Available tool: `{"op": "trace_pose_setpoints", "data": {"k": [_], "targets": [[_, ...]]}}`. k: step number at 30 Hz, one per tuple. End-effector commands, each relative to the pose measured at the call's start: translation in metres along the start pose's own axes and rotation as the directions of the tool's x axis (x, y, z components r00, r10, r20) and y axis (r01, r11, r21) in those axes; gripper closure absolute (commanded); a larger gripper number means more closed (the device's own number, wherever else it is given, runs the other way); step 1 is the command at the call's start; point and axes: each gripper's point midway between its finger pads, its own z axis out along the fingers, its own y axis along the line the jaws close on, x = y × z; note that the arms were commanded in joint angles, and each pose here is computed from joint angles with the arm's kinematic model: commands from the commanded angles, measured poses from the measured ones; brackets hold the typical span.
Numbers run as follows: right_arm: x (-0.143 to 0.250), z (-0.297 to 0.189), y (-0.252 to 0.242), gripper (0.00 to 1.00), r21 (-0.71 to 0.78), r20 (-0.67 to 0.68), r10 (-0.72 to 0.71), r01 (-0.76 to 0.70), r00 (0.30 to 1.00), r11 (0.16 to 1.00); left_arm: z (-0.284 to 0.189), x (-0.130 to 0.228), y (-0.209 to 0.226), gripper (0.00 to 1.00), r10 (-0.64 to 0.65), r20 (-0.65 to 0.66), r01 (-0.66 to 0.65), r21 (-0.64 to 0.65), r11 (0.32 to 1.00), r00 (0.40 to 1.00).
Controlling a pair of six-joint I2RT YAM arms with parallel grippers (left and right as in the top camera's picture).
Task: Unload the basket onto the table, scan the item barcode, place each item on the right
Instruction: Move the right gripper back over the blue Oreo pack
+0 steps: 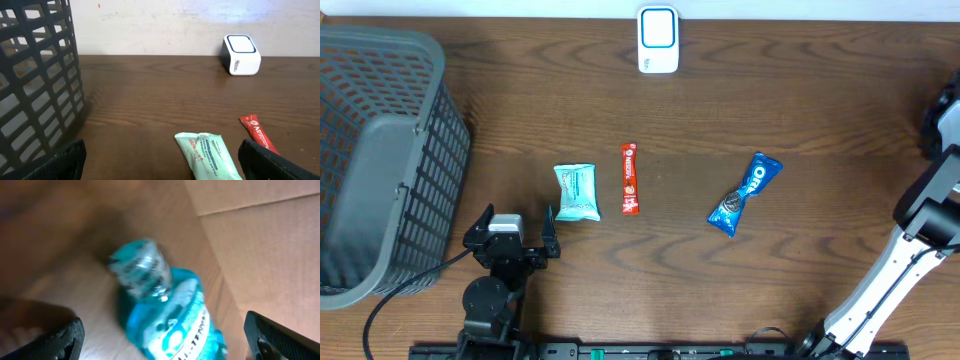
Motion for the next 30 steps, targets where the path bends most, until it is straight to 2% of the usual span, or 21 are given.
{"op": "trace_pose_setpoints", "data": {"k": [1,7,13,16,19,24,27,30], "targets": [[-0.013,-0.038,0.036,0.01,-0.228,0.049,0.028,-0.016,0.998,0.974,0.003,0.019,0.001,0.02,0.004,-0.045,-0.004,-0.004,1.0,0.999],[-0.03,-0.12,0.054,0.01,-0.521,0.074,0.151,-0.09,0.986,0.849,0.003,0.019,0.001,0.02,0.004,-0.045,-0.004,-0.004,1.0,0.999],[-0.036,-0.189,0.026,0.01,-0.586,0.081,0.272,-0.175,0.959,0.791,0.003,0.019,0.001,0.02,0.004,-0.045,-0.004,-0.004,1.0,0.999],[-0.032,-0.224,0.017,0.01,-0.632,0.093,0.281,-0.161,0.955,0.758,0.003,0.019,0.001,0.02,0.004,-0.045,-0.004,-0.004,1.0,0.999],[-0.017,-0.269,0.024,0.01,-0.736,0.084,0.235,-0.098,0.968,0.67,0.003,0.019,0.001,0.02,0.004,-0.045,-0.004,-0.004,1.0,0.999],[0.027,-0.341,0.062,0.01,-0.859,0.078,0.08,0.026,0.994,0.511,0.003,0.019,0.001,0.02,0.004,-0.045,-0.004,-0.004,1.0,0.999],[0.064,-0.364,0.08,0.01,-0.861,0.034,-0.024,0.041,0.999,0.507,0.003,0.019,0.001,0.02,0.004,-0.045,-0.004,-0.004,1.0,0.999],[0.099,-0.386,0.094,0.01,-0.854,0.048,-0.144,0.116,0.988,0.507,0.003,0.019,0.001,0.02,0.004,-0.045,-0.004,-0.004,1.0,0.999]]}}
